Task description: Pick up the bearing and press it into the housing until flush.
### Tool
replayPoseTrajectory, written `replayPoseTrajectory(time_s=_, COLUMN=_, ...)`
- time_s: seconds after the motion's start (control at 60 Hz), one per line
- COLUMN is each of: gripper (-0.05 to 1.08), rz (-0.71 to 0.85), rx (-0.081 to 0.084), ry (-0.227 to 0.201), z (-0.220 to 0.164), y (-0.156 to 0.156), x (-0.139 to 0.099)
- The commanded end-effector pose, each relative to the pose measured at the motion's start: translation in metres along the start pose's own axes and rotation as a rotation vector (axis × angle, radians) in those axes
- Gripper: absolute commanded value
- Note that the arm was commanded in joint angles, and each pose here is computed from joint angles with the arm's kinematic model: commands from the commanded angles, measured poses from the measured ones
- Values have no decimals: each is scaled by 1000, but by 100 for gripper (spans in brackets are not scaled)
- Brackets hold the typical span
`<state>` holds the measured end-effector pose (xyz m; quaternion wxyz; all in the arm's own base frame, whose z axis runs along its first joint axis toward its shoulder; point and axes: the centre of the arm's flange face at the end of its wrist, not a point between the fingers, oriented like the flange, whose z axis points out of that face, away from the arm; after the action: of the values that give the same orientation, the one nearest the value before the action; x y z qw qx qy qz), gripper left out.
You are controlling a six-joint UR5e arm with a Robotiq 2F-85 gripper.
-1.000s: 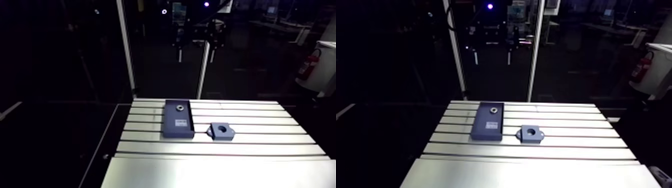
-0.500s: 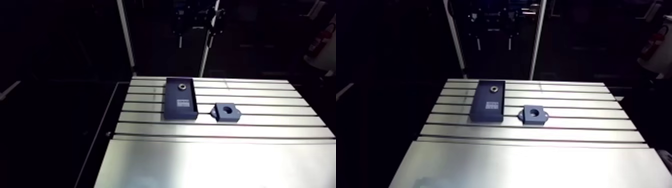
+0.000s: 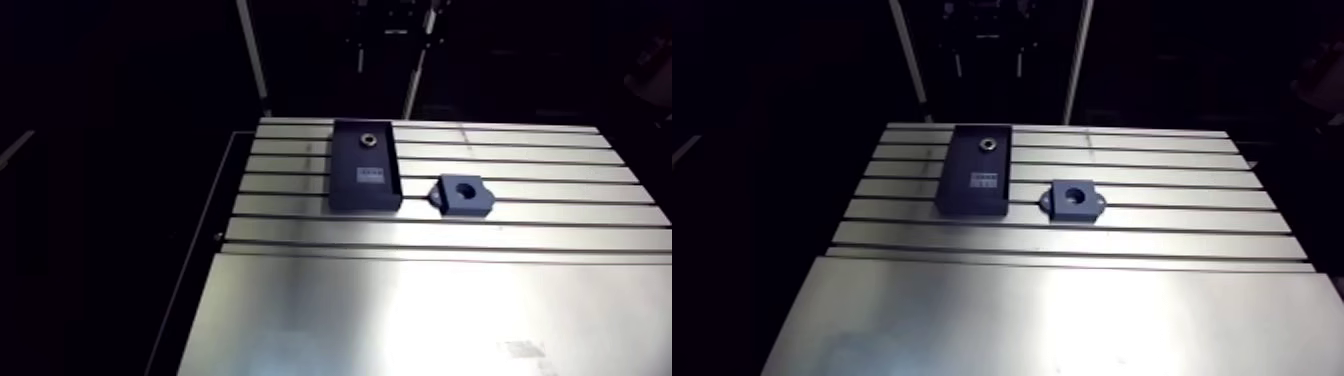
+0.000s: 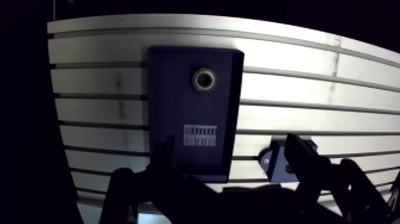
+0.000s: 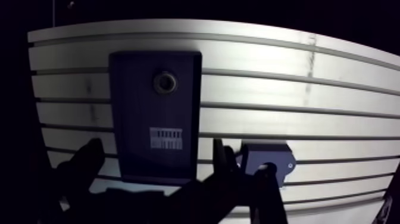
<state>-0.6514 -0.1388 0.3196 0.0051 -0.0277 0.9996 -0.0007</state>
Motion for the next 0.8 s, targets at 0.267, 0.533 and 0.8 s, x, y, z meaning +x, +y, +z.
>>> replayPoseTrajectory(time_s=0.267, gripper=2, rz=10, rx=-8, ry=-11, z=43, y=-1, x=19)
replayPoseTrajectory(time_s=0.533, gripper=8, rz=16, rx=-7, ry=-26, z=58, y=-8, x=21)
replayPoseTrajectory(time_s=0.8, gripper=11, rz=49, rx=-10, ry=-33, z=65, y=-14, x=22)
